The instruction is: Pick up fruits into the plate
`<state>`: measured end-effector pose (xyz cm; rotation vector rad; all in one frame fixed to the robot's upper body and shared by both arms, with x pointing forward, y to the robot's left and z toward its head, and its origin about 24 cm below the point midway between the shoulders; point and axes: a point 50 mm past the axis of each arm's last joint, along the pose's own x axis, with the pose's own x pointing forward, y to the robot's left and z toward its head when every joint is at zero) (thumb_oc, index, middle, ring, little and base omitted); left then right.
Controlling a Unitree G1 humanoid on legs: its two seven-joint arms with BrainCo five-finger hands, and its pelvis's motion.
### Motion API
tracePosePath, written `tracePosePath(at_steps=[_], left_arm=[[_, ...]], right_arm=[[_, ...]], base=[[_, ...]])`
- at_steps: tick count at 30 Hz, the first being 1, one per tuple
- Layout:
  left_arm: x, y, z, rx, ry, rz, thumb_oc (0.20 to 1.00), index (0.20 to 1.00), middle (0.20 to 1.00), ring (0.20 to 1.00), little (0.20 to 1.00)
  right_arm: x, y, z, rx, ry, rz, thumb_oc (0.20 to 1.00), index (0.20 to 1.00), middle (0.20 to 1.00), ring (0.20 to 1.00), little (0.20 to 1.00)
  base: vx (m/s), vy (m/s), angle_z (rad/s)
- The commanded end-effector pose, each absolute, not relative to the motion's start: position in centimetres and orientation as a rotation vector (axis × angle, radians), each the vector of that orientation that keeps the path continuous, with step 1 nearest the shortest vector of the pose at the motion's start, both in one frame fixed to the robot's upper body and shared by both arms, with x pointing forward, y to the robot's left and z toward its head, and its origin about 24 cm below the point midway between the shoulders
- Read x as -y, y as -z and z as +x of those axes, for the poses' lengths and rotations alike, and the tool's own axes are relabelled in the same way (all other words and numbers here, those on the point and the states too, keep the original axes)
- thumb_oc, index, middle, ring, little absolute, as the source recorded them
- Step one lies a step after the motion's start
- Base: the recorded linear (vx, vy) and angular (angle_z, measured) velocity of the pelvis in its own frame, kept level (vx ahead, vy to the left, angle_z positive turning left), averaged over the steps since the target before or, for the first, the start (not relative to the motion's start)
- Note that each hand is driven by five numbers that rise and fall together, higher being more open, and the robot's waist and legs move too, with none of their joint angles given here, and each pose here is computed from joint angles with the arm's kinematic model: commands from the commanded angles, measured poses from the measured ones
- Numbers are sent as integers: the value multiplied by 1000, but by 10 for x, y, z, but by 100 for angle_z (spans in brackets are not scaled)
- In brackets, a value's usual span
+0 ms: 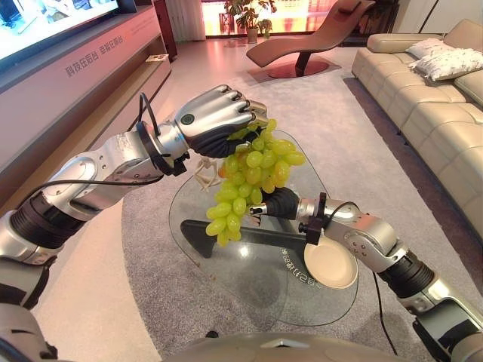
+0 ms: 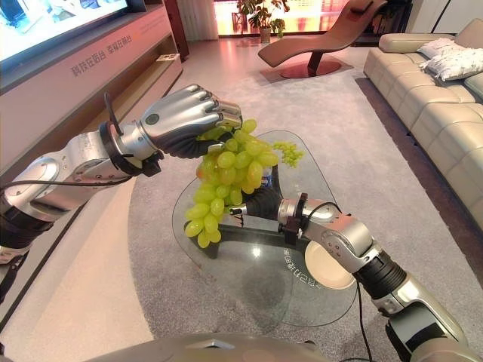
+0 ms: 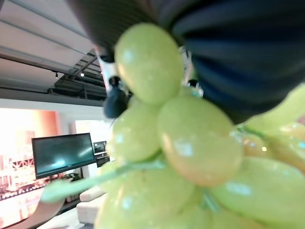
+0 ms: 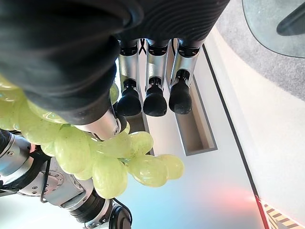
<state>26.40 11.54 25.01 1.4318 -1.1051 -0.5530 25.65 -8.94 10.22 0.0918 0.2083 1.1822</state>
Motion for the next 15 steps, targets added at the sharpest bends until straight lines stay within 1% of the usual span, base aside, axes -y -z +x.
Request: tracePosePath(at_steps=[1,2,4,8,15], left_arm=[[-108,-294,265,1241,431,1461,200,200,200,200,200],[-108,-293,265,1241,433,1461,200,200,200,200,200],[-107,-293,265,1241,433,1462,200,200,200,200,200],[-110,-291,266,1234,435,1463,200,200,200,200,200],[-116,-287,267,1213,431,1471,200,200,200,200,200]], right_arm=[[75,-131,257,-69,-1264,158,445,445,445,445,445],[74,-131,256,-77,-1270,177,1000,1000,1000,1000,1000],[74,-131,255,-85,-1281,209,1000,1000,1000,1000,1000],[70,-133,250,-92,-1307,366,1000,1000,1000,1000,1000],[69,-134,246,-65,-1267,493,1000,1000,1000,1000,1000]], base=[[0,0,0],[0,0,0],[0,0,0],[0,0,0],[0,0,0]])
